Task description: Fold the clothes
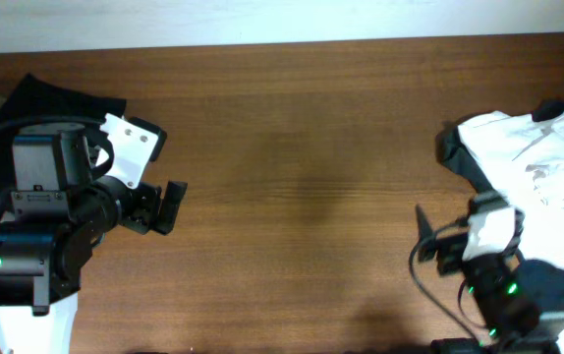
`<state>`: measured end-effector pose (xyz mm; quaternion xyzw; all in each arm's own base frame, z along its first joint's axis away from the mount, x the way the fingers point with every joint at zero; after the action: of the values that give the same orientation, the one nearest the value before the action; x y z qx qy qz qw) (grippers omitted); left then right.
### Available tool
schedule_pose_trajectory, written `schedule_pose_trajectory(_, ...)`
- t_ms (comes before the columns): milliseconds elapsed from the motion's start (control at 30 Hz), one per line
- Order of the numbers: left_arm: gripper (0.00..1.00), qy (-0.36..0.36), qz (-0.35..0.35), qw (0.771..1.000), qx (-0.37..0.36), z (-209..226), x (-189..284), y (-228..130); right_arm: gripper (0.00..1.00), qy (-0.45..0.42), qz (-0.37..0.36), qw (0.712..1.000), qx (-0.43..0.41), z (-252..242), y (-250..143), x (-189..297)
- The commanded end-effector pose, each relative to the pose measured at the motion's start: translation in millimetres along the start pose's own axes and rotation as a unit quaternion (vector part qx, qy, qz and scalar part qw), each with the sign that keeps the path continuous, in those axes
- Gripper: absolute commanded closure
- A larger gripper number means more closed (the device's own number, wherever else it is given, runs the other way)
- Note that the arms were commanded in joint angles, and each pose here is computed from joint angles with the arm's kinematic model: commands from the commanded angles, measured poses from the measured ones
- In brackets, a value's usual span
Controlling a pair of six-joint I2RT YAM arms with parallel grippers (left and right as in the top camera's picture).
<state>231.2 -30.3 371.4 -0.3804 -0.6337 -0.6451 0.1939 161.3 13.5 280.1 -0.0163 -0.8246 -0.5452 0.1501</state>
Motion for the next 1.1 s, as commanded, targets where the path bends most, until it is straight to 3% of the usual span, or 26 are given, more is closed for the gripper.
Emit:
schedule_pose_trajectory(0,0.01,0.000,0.000,1.000,-0.010,-1,0,0,0.01,-0.018,-0.029,0.999,-0.007,15,-38,4)
schedule_pose_trajectory(133,0.01,0.000,0.000,1.000,-0.010,-1,0,0,0.01,-0.032,-0.008,0.996,-0.087,27,-88,-14)
schedule_pose_trajectory(267,0.01,0.000,0.000,1.000,-0.009,-1,0,0,0.01,-0.039,-0.011,0.995,-0.094,31,-111,-33)
schedule_pose_trajectory(933,0.00,0.002,-0.003,1.000,-0.011,-1,3,-1,0.01,-0.042,-0.030,0.995,-0.089,31,-110,-36)
schedule_pose_trajectory(1000,0.01,0.016,-0.032,0.999,-0.017,0,9,3,0.01,-0.042,-0.030,0.995,-0.089,31,-110,-36)
schedule_pose_trajectory(1067,0.01,0.017,-0.107,0.994,-0.024,0,8,13,0.01,-0.042,-0.030,0.995,-0.089,31,-110,-36)
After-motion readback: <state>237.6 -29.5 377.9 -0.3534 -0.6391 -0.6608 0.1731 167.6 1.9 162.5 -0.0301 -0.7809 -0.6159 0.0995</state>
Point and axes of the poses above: each gripper's point midway between its finger pads, its own x axis back along the fingers, its own z axis along the line the jaws close on, y = z × x, the point moved 7 cm from there along x, back along the fingers, and after that the axes turned 14 degrees about x, right-handed, at the moved point
